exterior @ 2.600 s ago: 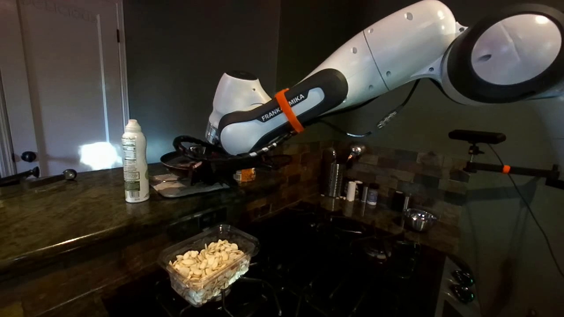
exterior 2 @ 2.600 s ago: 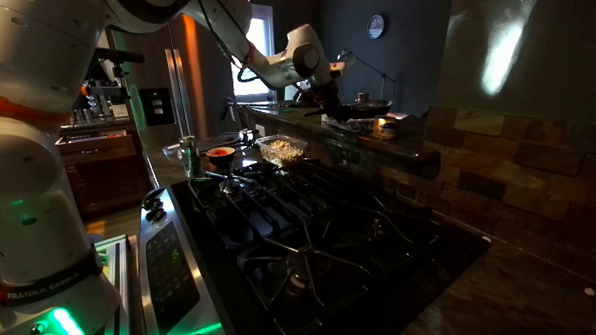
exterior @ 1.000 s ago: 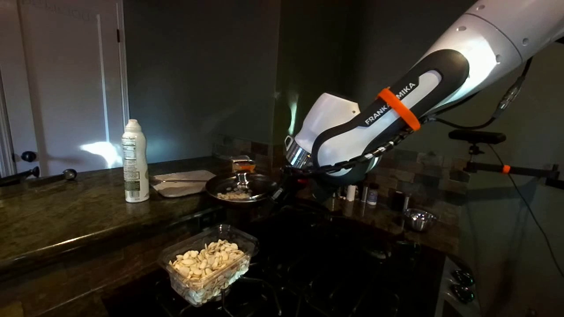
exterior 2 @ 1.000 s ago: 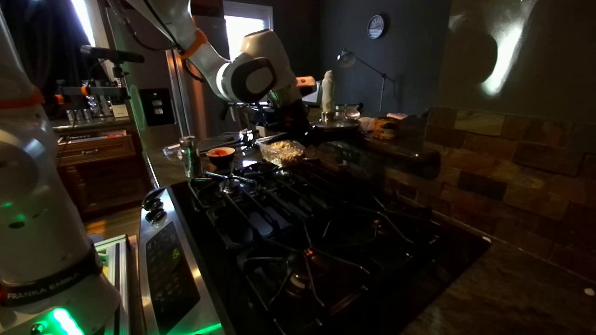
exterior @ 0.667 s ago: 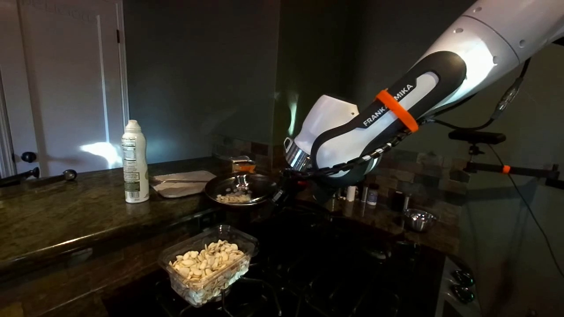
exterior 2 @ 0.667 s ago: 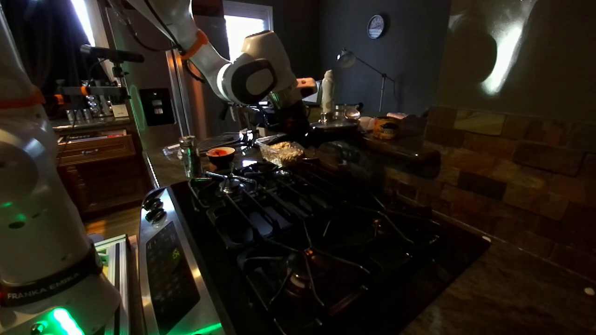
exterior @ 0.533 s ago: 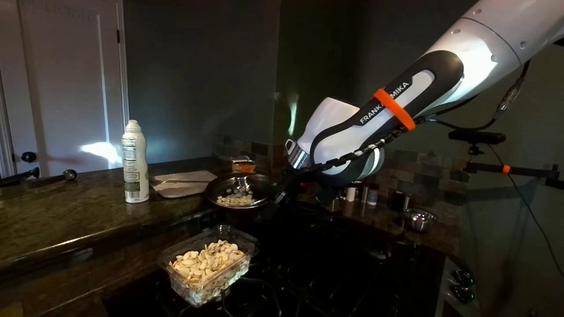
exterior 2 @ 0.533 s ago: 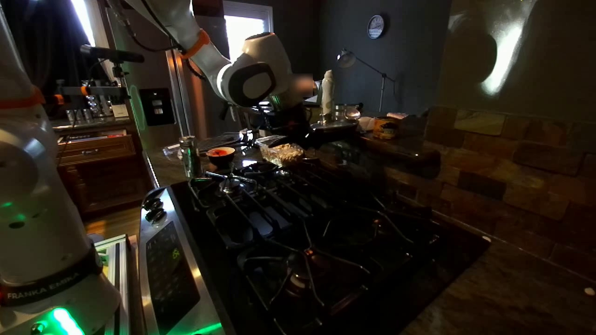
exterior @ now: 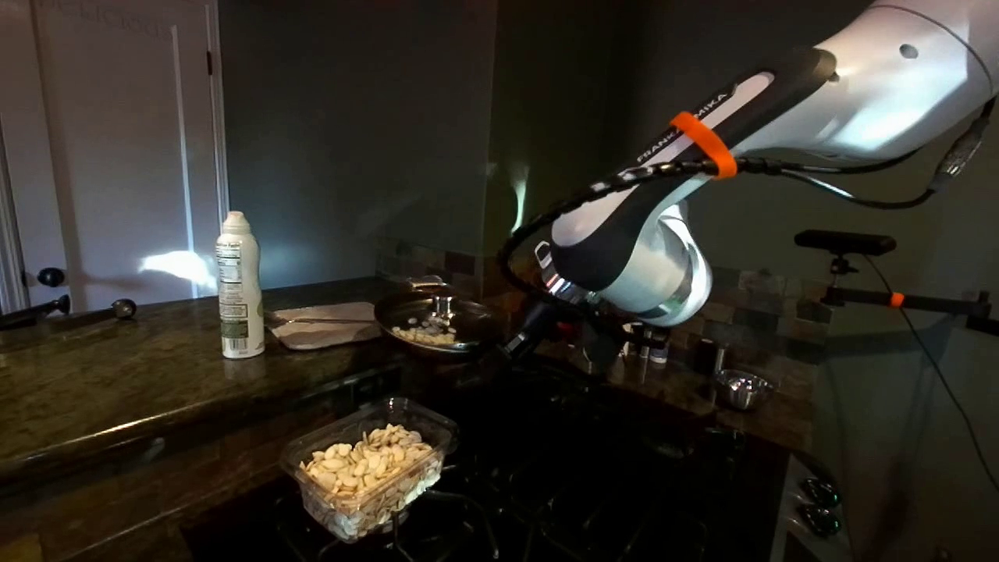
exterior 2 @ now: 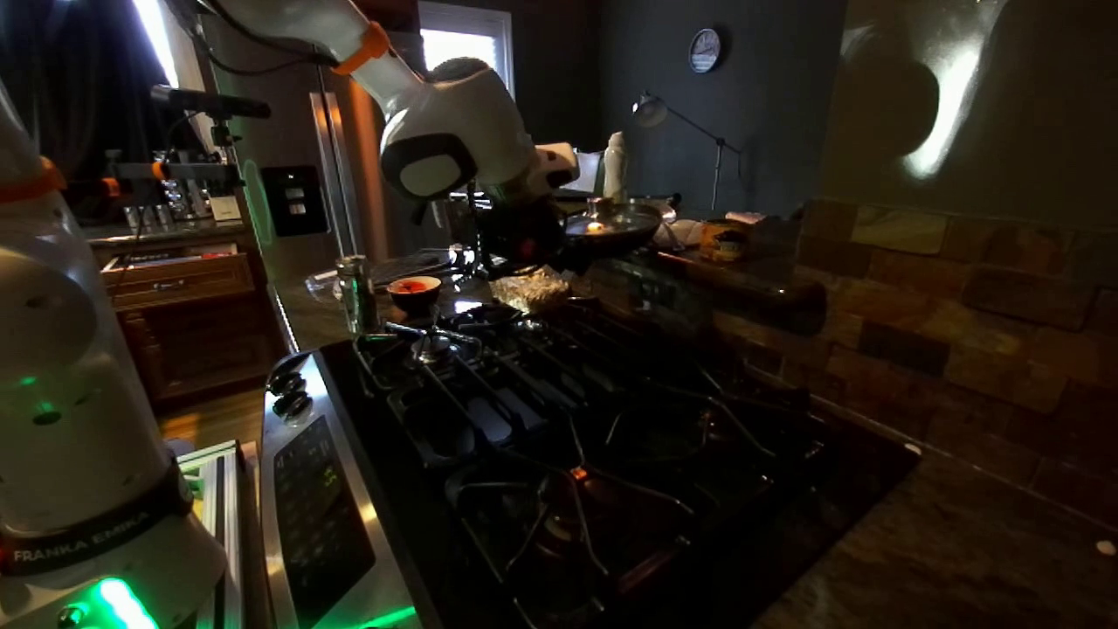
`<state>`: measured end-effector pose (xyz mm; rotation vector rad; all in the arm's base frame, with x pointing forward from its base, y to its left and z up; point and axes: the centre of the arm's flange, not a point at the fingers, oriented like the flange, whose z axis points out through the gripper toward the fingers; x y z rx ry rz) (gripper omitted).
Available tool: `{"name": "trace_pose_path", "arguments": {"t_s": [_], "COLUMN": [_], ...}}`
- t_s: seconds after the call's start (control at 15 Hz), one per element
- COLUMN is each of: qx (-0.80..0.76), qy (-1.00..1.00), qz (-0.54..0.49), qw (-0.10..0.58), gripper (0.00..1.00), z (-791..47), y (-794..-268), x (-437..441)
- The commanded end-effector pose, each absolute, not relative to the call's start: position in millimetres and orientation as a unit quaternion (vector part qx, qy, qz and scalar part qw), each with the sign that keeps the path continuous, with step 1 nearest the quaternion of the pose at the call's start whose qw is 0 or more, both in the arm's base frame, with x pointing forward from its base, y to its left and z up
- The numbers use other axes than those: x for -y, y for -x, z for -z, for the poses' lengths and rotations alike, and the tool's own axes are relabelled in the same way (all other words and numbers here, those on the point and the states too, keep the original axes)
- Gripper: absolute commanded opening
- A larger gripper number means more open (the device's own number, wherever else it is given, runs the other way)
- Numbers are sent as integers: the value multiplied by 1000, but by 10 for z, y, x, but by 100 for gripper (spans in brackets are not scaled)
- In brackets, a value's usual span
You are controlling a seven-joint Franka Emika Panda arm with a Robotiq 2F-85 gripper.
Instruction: Put the pan on the stove
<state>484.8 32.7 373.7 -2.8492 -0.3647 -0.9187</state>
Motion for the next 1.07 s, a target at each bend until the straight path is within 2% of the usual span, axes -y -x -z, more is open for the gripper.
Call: {"name": "trace_pose_path", "arguments": {"t_s": [0.0,0.47,1.0], "qx": [122,172,198], "qy": [936,958,944], "qz": [322,227,261], "qw": [75,26,40], "gripper": [0,0,0], "z": [-3777,-3182,-2926], "y": [-4398,-3725,-3854], "x": [86,448,525]}}
